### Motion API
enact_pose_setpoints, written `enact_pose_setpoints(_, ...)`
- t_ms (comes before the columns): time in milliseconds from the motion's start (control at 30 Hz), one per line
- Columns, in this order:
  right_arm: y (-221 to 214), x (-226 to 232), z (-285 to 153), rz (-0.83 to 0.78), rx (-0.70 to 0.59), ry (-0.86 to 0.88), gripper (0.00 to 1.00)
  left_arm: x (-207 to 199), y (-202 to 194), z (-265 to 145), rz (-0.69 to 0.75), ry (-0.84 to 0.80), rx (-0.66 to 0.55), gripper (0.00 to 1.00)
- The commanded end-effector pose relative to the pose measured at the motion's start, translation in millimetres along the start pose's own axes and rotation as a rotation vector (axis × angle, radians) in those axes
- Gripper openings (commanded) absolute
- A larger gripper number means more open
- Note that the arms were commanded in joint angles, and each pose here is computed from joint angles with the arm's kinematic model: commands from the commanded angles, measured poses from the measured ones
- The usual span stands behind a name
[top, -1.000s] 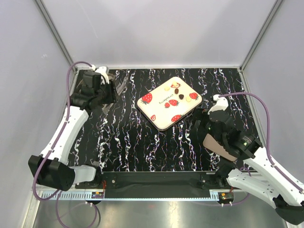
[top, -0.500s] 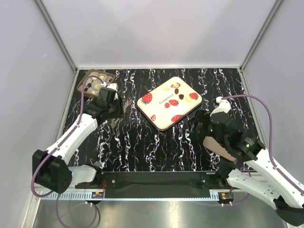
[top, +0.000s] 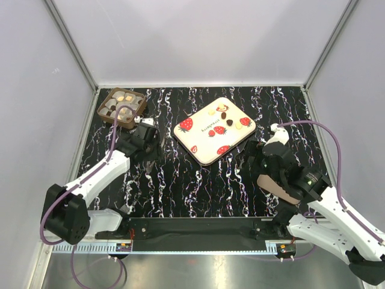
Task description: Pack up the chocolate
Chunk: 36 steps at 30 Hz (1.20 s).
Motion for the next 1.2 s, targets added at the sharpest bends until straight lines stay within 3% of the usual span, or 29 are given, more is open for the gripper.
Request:
enact_pose_setpoints(0, -5, 0, 0, 0.021, 0.029, -0.001, 1.00, -1, 0, 8, -0.037, 0.027, -0.051, 0.56)
enact_pose_setpoints(567, -12, -1, 1, 0.083, 0.073, -0.027, 1.00, -3, -12, 6, -0.036, 0.022, -0.041, 0.71)
enact_pose_setpoints(733, -9, 0, -1, 0.111, 0.072, -0.042, 0.99, -5, -7, -5, -0.046, 0.000, -0.057, 0.90)
enact_pose_setpoints(867, -9, 0, 0, 0.128, 0.100, -0.089, 0.99, -6, -3, -17, -0.056, -0.022, -0.082, 0.99)
enact_pose_setpoints(1167, 2, 3, 9, 0.141, 0.121, -0.223, 0.98, -13, 9, -53, -0.033, -0.161, -0.109, 0.99)
Point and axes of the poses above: each gripper's point midway between its finger pads, its own z axis out along the fingers, its own x axis along the line the jaws close on, y = z × x, the point moved 9 cm from there along -z, back along the fingers, and after that the axes turned 7 degrees about -z, right-handed, at the moved point
